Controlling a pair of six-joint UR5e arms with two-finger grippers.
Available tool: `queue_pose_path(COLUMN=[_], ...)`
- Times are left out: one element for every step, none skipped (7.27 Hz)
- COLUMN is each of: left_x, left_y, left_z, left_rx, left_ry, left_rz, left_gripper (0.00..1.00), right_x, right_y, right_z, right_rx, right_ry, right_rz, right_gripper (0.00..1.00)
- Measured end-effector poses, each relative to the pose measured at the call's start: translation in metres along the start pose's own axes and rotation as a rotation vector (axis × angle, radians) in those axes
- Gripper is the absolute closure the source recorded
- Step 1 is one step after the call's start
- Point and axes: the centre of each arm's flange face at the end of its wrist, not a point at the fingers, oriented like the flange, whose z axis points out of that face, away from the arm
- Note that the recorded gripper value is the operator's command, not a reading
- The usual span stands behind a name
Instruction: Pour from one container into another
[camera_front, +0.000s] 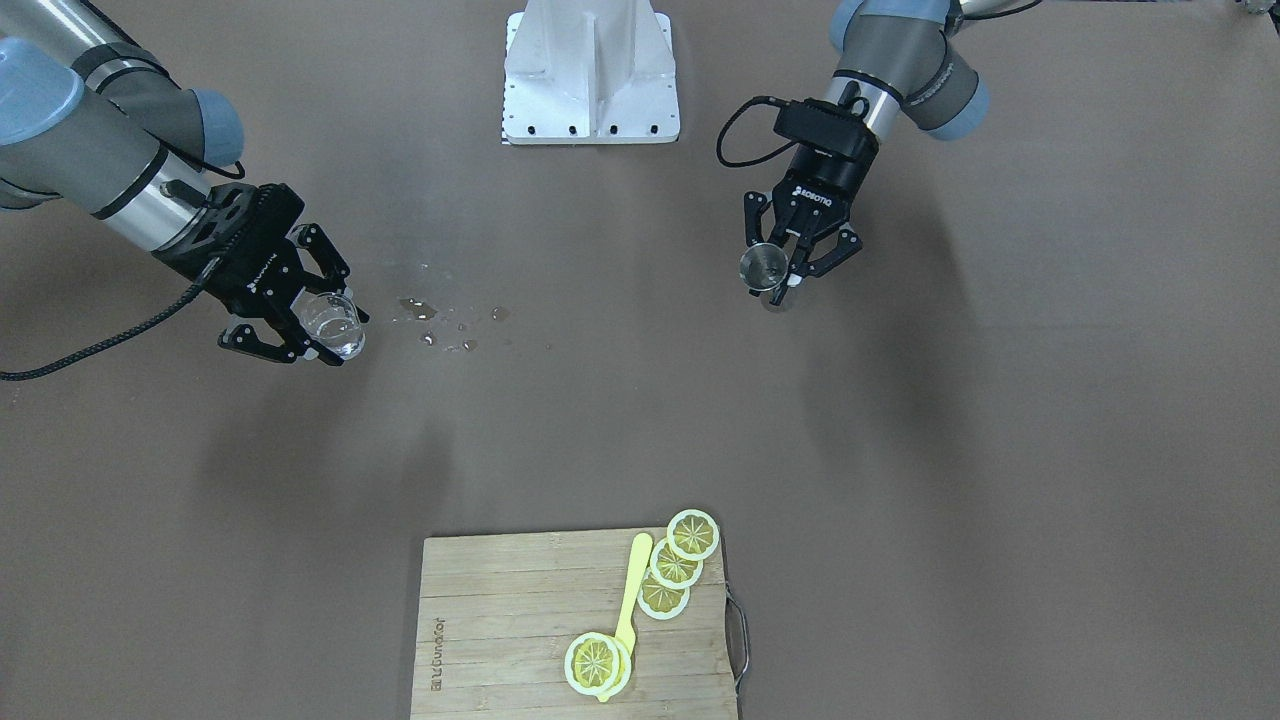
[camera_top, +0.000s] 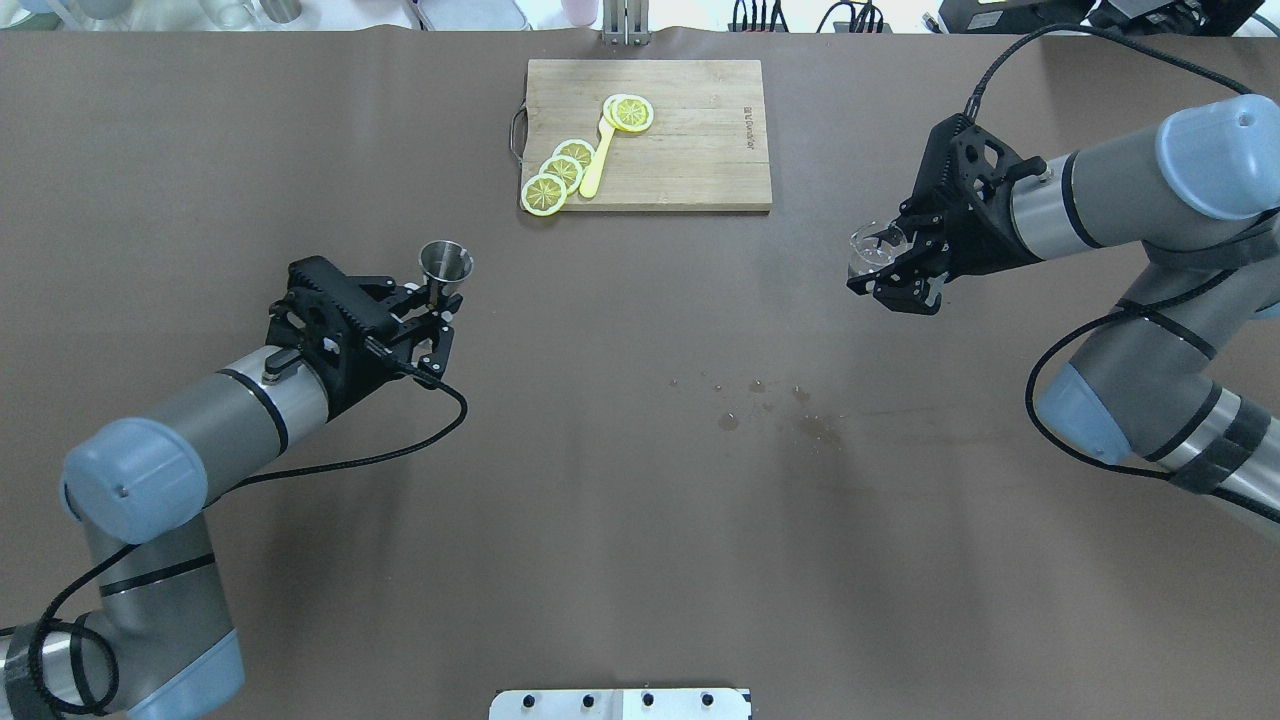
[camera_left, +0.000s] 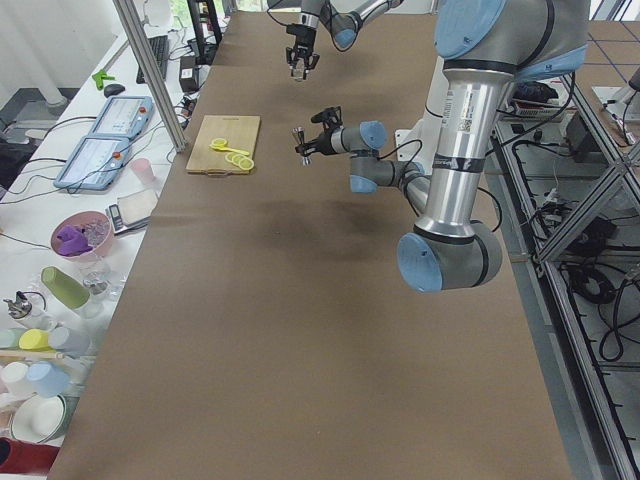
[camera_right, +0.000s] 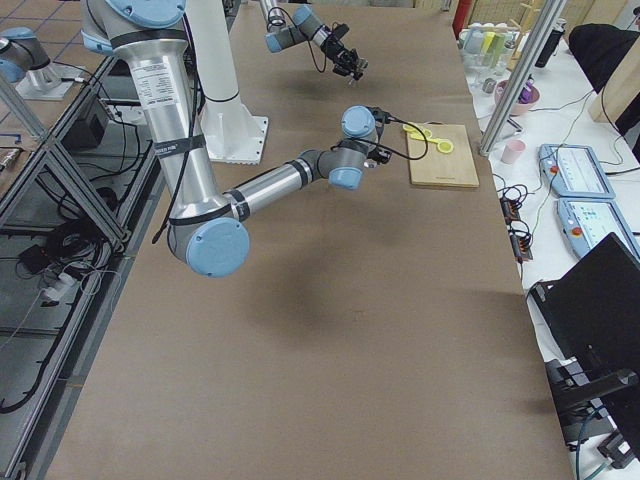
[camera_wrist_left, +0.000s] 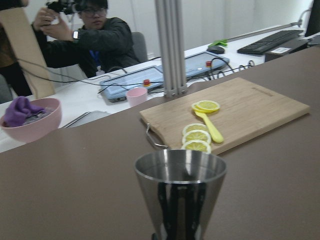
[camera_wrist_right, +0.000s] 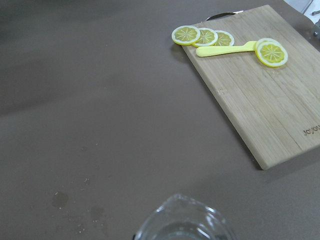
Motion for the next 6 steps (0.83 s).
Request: queue_pose_path(left_x=[0.004, 0.007, 0.010, 0.011, 0.010, 0.008], left_y=[-0.018, -0.032, -0.042, -0.053, -0.062, -0.066], left_z=[0.014, 0.028, 0.043, 0.058, 0.074, 0.085], left_rx=[-0.005, -0.017, -0.034, -0.042, -0.047, -0.055], left_ry=[0.074, 0.147, 0.216, 0.268, 0.305, 0.346], left_rz=[0.060, 0.107, 0.134, 0.173, 0.232, 0.266], left_gripper=[1.00, 1.00, 1.00, 1.00, 1.00, 1.00], right_x=[-0.008, -0.017, -0.023, -0.030, -0.035, -0.039], right_y=[-0.012, -0.031, -0.045, -0.051, -0.059, -0.070], right_z=[0.001, 0.001, 0.000, 0.000, 0.003, 0.005], right_rx=[-0.031, -0.071, -0.095, -0.104, -0.115, -0.132], right_ry=[-0.010, -0.014, -0.018, -0.028, -0.037, -0.043], right_rz=[0.013, 0.029, 0.038, 0.039, 0.042, 0.044], right_gripper=[1.00, 1.00, 1.00, 1.00, 1.00, 1.00])
